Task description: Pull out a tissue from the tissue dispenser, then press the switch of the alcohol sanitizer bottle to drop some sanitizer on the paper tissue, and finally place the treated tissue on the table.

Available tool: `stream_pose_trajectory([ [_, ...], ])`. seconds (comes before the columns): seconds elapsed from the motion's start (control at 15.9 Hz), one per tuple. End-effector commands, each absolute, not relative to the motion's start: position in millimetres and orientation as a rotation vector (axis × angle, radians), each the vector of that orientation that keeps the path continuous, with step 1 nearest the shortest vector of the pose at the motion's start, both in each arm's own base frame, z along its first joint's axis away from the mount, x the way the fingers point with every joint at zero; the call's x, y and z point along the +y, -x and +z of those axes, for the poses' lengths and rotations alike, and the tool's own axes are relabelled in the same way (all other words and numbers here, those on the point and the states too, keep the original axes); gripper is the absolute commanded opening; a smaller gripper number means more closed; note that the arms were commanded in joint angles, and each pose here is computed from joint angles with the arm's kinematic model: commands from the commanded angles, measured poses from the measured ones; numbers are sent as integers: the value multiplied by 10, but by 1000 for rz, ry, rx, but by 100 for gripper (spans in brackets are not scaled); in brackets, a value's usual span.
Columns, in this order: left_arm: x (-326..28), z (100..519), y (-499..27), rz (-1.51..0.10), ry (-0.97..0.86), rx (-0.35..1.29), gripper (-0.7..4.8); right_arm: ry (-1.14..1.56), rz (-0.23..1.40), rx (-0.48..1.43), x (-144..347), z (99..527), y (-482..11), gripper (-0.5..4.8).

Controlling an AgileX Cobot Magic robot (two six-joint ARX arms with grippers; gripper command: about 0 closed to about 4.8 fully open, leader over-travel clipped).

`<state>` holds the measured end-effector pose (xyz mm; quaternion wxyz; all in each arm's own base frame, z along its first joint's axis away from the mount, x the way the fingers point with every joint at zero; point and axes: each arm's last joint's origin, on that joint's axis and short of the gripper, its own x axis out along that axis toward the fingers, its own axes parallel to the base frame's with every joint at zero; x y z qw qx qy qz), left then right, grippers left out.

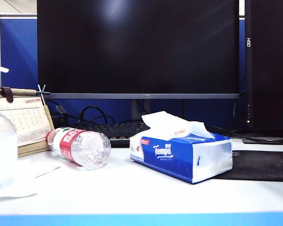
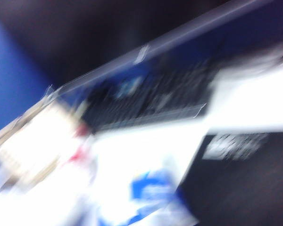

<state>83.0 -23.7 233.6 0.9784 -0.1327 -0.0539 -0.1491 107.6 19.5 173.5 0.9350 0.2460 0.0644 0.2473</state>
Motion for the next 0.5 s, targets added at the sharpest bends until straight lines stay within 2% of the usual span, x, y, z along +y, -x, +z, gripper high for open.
stream_pose_trajectory([
  [0.06,-267,2321,-928,-300,250,-25,-5,-353,663,123,322,2355,-1336,203],
  [0.19,-312,2254,-1050,-327,238,66,-5,-286,750,201,519,2523,-1634,203],
  [0.38,-349,2244,-1163,-342,213,79,-5,-251,879,397,946,2333,-1939,214],
  [0.5,-345,2298,-1156,-342,182,48,-5,-213,819,466,1060,2153,-2015,223],
])
